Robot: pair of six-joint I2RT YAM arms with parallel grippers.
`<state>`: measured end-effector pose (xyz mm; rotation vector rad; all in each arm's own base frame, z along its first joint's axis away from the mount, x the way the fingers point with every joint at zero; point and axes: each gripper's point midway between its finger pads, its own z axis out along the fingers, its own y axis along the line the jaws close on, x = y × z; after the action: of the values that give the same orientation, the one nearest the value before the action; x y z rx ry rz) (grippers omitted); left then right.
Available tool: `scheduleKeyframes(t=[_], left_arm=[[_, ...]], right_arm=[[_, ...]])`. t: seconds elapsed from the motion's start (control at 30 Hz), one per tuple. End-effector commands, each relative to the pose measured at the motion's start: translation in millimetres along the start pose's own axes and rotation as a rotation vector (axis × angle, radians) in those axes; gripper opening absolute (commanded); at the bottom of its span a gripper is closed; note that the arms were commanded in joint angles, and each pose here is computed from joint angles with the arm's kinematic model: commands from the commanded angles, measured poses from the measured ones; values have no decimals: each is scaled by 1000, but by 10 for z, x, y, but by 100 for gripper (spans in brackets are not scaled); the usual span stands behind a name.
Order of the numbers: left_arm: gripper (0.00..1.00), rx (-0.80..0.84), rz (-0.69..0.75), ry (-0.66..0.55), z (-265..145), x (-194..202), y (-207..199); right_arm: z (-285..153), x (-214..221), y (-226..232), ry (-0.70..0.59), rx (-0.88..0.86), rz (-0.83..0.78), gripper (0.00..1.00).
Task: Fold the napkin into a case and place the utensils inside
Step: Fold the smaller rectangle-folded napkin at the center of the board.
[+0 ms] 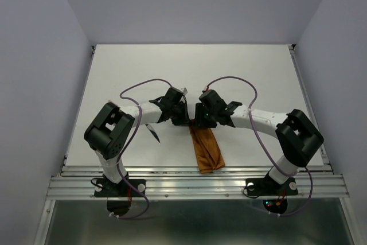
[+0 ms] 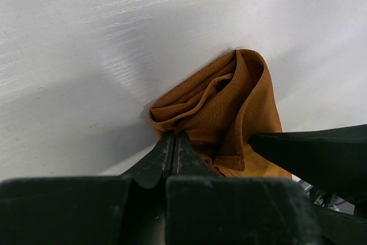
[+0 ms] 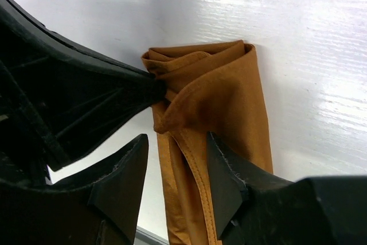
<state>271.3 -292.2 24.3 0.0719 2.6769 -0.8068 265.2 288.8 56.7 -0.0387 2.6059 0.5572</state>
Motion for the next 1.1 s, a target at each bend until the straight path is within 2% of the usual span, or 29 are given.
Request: scheduleKeyframes(t=[0.0,0.1,0.2,0.23,0.43,0.9,0.97,1.07], left_arm=[[0,-31,9,19,16,42,70],[0,-28,8,14,-1,23,56],[0,-24,10,12,-14,23,41],[0,-22,9,11,-19,18,39],[0,-17,12,5,-44,6,22],[0,-11,14,-1,-53,-15,-6],[0,-12,12,0,-46,-15,-4],[0,-10,7,-7,-61,-32,-15]], right_arm=[[-6,-152,230,-25,-54,-26,51],[34,-138,267,-21,-56,-32,50],[62,-162,253,-32,-42,-17,38],[69,-172,247,-36,-35,-11,30],[67,-221,264,-54,-34,2,1],[188,-137,477,-2,-101,-19,1],[255,-111,453,9,-89,-21,8],[300,-67,406,20,-74,-21,11]])
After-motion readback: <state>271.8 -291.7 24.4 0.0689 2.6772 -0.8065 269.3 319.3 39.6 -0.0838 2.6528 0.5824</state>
